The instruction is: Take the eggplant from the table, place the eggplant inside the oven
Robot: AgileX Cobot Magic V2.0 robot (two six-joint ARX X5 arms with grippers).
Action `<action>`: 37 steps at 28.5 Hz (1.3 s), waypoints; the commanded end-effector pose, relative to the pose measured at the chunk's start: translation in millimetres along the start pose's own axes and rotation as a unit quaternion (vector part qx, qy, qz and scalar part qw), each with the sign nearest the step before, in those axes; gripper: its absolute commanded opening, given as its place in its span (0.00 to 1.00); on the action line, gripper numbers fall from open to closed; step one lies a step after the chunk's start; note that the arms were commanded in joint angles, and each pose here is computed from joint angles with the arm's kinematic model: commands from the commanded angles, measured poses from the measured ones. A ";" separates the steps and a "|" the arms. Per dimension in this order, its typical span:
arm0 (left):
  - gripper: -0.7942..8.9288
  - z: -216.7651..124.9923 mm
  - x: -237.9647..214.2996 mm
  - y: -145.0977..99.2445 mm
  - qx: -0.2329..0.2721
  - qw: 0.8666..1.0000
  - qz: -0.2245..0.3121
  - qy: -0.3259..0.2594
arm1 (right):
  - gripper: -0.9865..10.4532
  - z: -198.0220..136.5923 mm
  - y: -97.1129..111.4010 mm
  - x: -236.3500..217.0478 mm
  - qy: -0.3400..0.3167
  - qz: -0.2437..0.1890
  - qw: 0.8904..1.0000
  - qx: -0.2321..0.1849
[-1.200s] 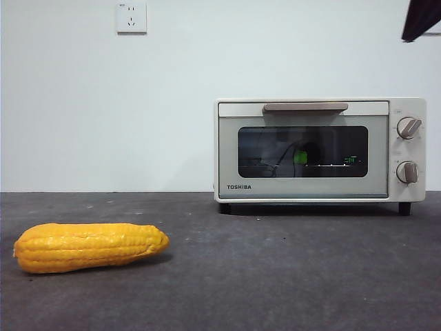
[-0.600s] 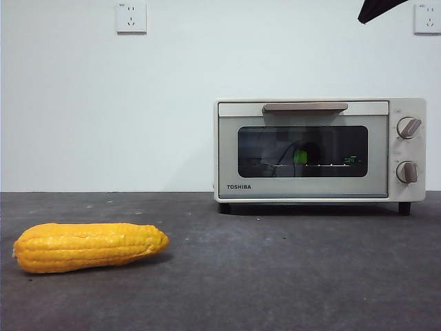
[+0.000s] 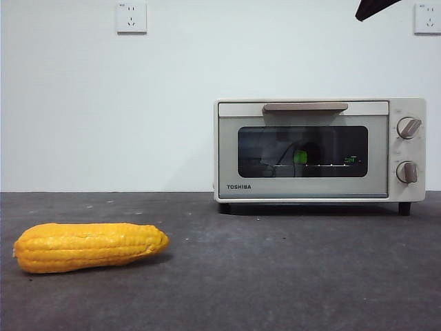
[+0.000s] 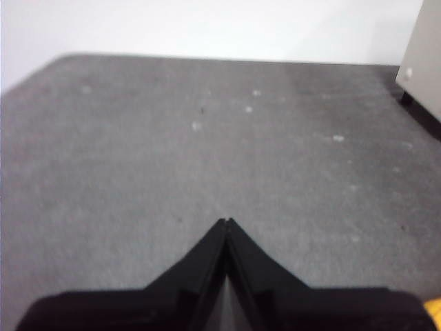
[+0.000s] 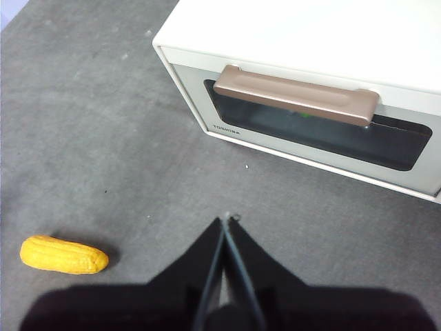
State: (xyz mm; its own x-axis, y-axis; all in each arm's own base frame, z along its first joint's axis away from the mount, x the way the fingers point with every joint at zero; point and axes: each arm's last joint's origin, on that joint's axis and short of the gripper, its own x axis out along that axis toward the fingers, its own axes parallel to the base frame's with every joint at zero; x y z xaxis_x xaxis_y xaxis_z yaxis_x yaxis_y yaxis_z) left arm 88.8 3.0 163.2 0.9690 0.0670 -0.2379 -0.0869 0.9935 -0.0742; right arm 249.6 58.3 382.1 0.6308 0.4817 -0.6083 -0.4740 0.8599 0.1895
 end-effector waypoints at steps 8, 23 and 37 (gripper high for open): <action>0.08 -10.9 4.7 -1.4 -0.016 1.000 -0.007 0.013 | 0.09 1.6 -0.1 -0.2 -0.005 -0.002 1.000 -0.007; 0.08 -11.6 5.1 -2.7 -0.025 0.999 -0.027 0.021 | 0.09 1.6 -0.1 -0.2 -0.004 -0.002 1.000 -0.007; 0.08 -11.6 5.1 -2.7 -0.025 0.999 -0.027 0.021 | 0.09 1.4 0.7 -5.6 -0.010 -0.018 1.000 -0.009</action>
State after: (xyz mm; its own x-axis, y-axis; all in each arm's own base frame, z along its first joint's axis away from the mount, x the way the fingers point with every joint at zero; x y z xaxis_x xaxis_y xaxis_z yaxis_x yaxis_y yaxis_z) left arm 90.7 -0.1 152.7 0.9616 0.0148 -0.2739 -0.0525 0.9900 -0.1309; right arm 249.0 57.6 382.6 0.6423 0.4628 -0.6110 -0.4604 0.8702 0.1751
